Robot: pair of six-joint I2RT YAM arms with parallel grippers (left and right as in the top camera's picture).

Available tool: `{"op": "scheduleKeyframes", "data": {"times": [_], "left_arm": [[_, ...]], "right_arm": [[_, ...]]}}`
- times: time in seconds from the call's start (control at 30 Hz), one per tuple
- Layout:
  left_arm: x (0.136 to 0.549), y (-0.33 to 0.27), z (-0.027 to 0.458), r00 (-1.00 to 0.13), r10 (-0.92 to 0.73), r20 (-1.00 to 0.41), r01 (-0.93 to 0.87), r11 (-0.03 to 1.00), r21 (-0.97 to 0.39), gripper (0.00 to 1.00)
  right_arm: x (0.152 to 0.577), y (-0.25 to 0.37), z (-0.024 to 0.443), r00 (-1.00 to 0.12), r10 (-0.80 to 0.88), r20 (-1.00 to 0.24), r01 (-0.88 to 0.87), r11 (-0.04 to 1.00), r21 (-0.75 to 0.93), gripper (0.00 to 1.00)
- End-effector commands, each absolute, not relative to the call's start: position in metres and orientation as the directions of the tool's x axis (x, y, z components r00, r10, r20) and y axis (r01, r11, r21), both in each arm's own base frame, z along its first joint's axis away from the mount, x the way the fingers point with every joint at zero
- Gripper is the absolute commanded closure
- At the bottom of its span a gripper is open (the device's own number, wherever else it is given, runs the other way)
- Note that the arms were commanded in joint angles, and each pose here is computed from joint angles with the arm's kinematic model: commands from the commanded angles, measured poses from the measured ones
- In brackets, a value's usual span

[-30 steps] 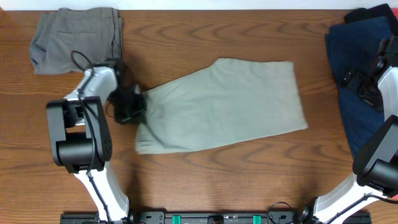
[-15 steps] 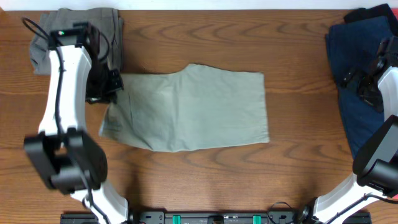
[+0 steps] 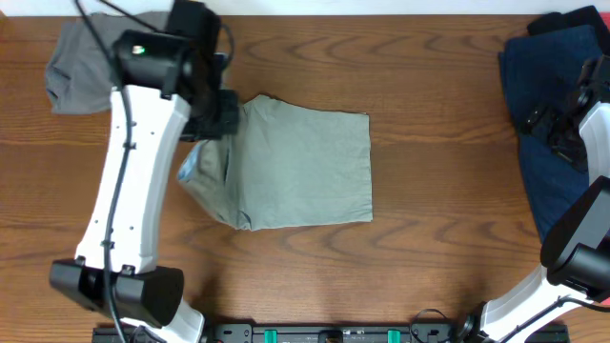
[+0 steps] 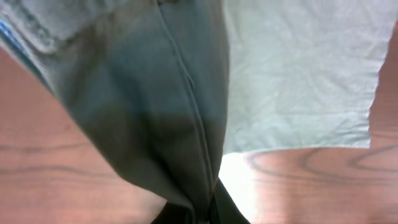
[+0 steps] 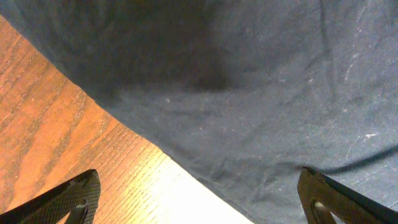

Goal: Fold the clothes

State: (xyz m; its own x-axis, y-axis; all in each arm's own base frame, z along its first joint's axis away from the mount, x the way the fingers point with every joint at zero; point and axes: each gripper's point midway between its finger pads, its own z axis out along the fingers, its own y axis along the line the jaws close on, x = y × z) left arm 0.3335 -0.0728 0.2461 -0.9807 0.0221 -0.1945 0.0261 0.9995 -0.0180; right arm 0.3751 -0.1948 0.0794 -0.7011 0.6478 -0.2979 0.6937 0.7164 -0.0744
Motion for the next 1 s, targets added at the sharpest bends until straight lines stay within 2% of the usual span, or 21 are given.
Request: {"op": "scheduleKeyframes", "data": {"times": [0.0,0.3,0.7,0.97], "left_arm": [[0.342,-0.089,0.243,-0.977,0.013,-0.211,0.017,1.0,-0.018,0.94],[0.345,-0.152,0.217,-0.975,0.102,-0.2,0.11,0.994,-0.028,0.94],[0.341,-0.22,0.139,-0.973,0.223,-0.062,0.222,0.975,0.016,0.94],[0.343,-0.247,0.092,-0.974,0.227,0.002,0.227,0.974,-0.001,0.94]], "right_arm": [[0.375,-0.201,0.083,-0.684,0.66,-0.311,0.709,0.701,-0.073,0.01],[0.375,-0.201,0.083,-0.684,0.66,-0.311,0.709,0.701,-0.073,0.01],[0.375,-0.2,0.084,-0.684,0.659,-0.311,0.709,0.701,-0.073,0.01],[0.375,-0.201,0.083,-0.684,0.66,-0.311,0.709,0.701,-0.073,0.01]]}}
